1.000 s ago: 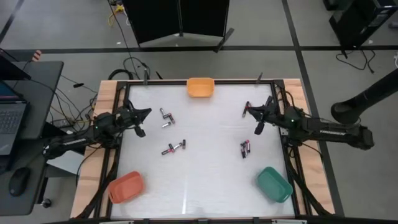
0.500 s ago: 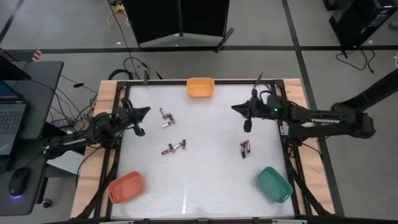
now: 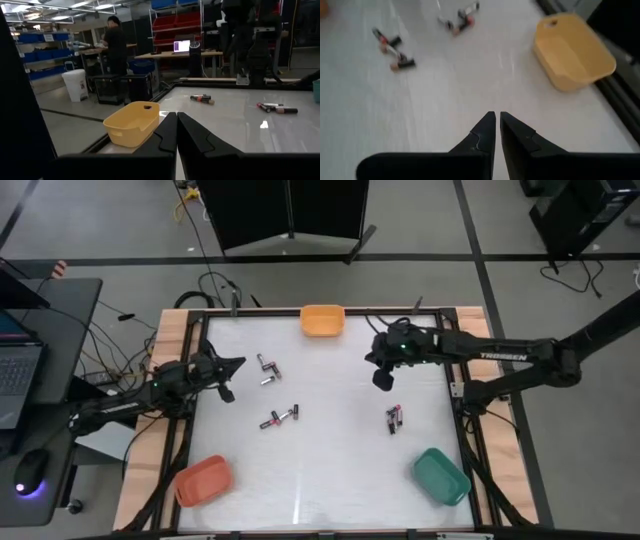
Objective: Sort batteries
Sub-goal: Put the black-red battery into the green bin
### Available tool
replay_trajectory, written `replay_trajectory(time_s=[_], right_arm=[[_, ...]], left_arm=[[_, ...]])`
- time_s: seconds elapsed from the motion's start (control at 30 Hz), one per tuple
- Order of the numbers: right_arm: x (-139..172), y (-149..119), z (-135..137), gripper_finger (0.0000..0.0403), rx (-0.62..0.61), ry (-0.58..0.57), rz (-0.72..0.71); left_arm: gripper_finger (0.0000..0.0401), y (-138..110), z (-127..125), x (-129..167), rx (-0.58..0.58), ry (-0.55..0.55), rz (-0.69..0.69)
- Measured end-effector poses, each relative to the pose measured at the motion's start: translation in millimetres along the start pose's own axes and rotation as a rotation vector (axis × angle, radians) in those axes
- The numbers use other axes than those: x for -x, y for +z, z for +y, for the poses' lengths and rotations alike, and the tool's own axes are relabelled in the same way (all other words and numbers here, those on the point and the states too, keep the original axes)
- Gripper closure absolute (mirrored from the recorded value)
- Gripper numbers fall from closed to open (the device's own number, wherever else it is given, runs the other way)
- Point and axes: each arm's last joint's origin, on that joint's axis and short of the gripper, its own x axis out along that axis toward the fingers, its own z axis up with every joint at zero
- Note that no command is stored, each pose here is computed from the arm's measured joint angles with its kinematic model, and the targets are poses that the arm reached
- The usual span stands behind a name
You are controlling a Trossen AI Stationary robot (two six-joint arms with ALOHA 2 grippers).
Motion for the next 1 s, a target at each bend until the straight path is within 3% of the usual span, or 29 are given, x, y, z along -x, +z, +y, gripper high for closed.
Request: replay_trajectory(time_s=[0.27, 0.6, 1.0], right_arm=[[-6, 8, 3, 0.0355, -0.015, -0.01, 0.183], [-18, 1, 11, 0.031, 0.003, -0.008, 0.32], [-26, -22, 51, 0.0257, 0.021, 0.034, 0.531]], left_arm=[[0.0384, 0, 0, 0, 0.0, -0.001, -0.001], [0.0384, 0, 0, 0, 0.015, -0.007, -0.003], [0.0384, 4, 0, 0, -0.051, -0.002, -0.039]])
